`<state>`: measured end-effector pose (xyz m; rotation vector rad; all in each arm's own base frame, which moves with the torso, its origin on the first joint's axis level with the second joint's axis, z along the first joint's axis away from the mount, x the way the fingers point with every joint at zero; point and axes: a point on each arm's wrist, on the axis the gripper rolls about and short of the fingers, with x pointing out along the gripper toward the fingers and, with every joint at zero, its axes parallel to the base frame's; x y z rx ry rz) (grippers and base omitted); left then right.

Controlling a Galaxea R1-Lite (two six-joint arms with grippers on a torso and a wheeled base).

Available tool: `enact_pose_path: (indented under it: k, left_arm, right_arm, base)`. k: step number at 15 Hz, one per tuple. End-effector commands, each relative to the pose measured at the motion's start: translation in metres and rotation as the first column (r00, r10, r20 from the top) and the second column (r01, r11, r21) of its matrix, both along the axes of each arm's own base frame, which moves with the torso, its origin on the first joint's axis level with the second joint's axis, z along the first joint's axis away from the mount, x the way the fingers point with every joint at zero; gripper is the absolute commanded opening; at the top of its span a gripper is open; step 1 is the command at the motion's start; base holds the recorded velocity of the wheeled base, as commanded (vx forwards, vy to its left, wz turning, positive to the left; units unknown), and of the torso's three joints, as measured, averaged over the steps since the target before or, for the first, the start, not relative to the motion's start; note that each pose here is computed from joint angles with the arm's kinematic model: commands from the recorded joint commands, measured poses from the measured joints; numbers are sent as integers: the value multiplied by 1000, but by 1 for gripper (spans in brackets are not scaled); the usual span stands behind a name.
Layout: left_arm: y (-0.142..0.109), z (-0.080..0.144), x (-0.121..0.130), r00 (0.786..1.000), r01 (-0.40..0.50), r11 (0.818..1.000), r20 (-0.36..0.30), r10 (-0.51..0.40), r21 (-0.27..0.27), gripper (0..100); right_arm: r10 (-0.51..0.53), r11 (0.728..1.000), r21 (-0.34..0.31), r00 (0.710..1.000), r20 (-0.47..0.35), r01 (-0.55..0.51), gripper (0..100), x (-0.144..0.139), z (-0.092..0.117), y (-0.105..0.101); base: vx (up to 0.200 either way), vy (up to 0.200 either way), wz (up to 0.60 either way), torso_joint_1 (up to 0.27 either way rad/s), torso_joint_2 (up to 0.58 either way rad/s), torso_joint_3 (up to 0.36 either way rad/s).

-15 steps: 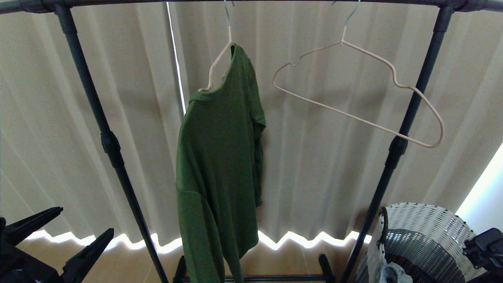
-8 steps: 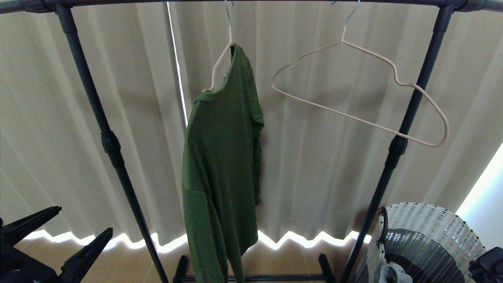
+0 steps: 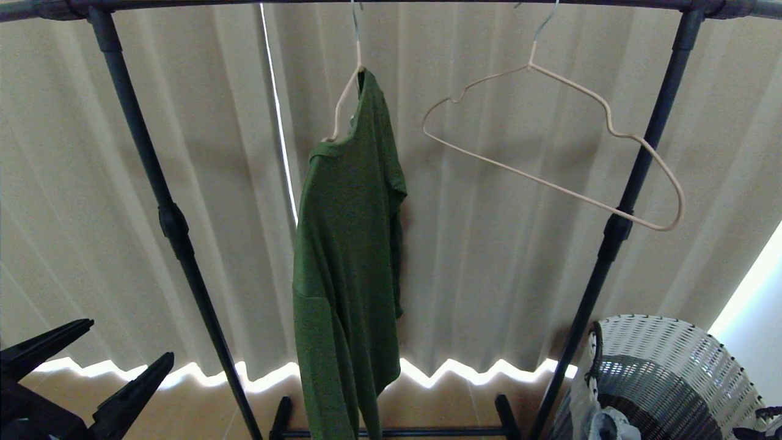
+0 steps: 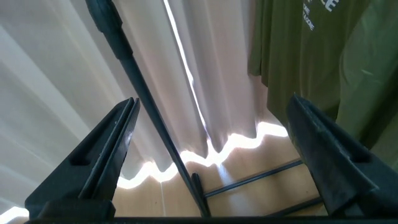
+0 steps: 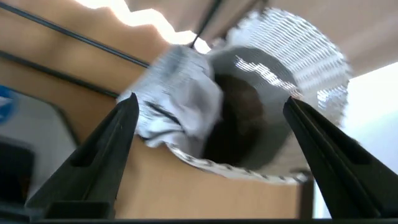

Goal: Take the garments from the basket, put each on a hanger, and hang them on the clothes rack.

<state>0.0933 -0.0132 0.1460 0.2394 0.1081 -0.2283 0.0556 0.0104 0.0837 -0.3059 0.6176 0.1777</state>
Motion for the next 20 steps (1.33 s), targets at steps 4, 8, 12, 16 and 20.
enact_pose_path:
  k: [4,8,12,16,20]
  left_arm:
    - [0,1,0,1000,-2,1000,4,2,0,100]
    - [0,1,0,1000,-2,1000,3,2,-2,100]
    - [0,1,-1,1000,-2,1000,11,2,-3,100]
    - [0,2,-2,1000,-1,1000,19,1,-4,100]
    - [0,5,-5,999,3,1000,45,-3,-5,100]
  right_arm:
    - [-9,997,77,998,-55,14,100,-2,-3,0]
    - [-127,992,5,983,-131,128,100,15,-2,-2]
    - [-211,972,-156,950,-230,178,100,45,-4,-2]
    - [-233,945,-301,914,-332,131,100,87,-11,-6]
    - [-192,944,-323,900,-392,60,100,113,-22,1]
  base:
    - [0,0,150,1,1,1]
    - [0,0,0,0,0,0]
    - [0,0,0,0,0,0]
    - [0,0,0,0,0,0]
    - [0,0,0,0,0,0]
